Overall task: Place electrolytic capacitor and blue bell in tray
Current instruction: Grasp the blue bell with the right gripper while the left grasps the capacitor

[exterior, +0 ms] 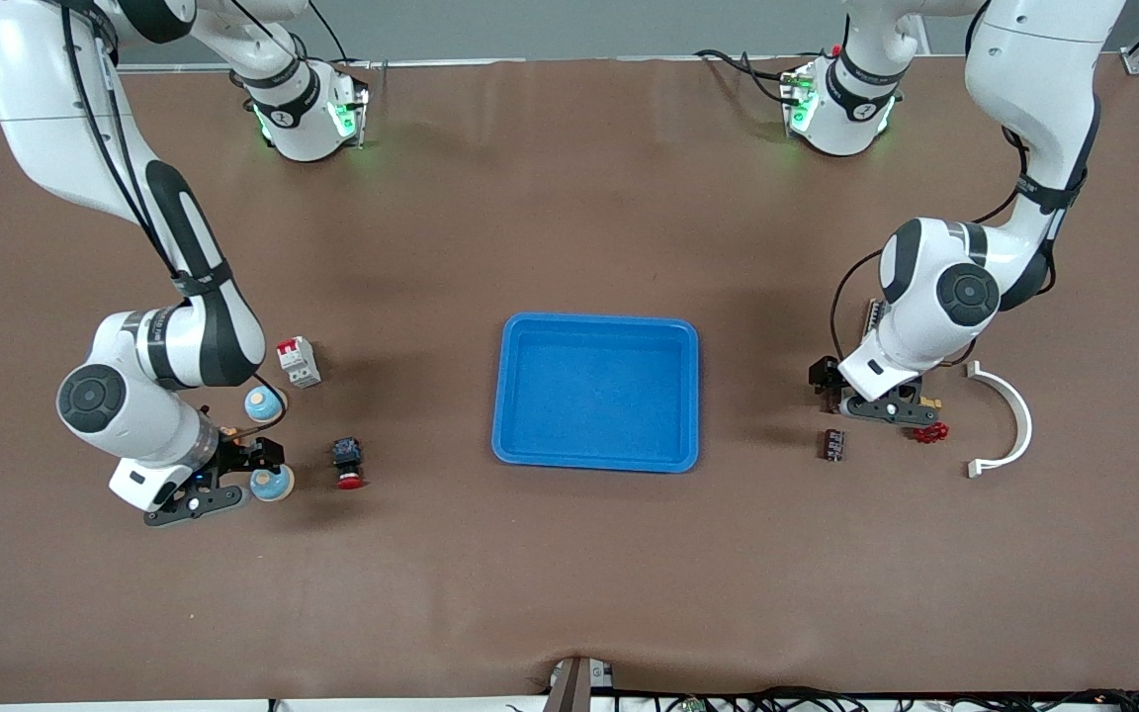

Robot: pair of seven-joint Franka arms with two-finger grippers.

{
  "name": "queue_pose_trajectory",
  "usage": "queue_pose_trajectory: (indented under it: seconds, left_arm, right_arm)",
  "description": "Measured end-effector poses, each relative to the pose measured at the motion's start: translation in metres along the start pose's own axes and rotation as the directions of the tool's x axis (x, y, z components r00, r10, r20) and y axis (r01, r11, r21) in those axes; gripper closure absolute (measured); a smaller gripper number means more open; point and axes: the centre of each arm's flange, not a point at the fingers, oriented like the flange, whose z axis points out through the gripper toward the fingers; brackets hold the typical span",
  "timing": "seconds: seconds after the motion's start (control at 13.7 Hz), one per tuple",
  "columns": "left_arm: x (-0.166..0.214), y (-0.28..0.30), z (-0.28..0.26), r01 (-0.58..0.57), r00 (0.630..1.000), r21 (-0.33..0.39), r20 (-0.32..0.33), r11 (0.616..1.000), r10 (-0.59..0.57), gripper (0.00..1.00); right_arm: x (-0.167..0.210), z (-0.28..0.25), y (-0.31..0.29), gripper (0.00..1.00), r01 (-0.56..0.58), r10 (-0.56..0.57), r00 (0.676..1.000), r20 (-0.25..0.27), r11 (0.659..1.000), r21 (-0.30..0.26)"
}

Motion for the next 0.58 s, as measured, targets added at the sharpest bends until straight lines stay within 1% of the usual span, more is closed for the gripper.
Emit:
queue_pose_trajectory:
  seconds: [0.22,0.58]
  left_arm:
    - [-0.001,0.0,0.009,0.028,1.0,-0.001,0.01,1.0,-0.028,0.0]
    - [-0.003,-0.001,0.016,0.035,0.999,-0.002,0.021,0.999,-0.035,0.0]
  right_arm:
    - [-0.001,0.015,-0.002,0.0,0.004,-0.004,1.0,-0.004,1.0,0.001]
    - [-0.002,0.039,-0.002,0.0,0.005,-0.005,1.0,-0.016,1.0,0.0]
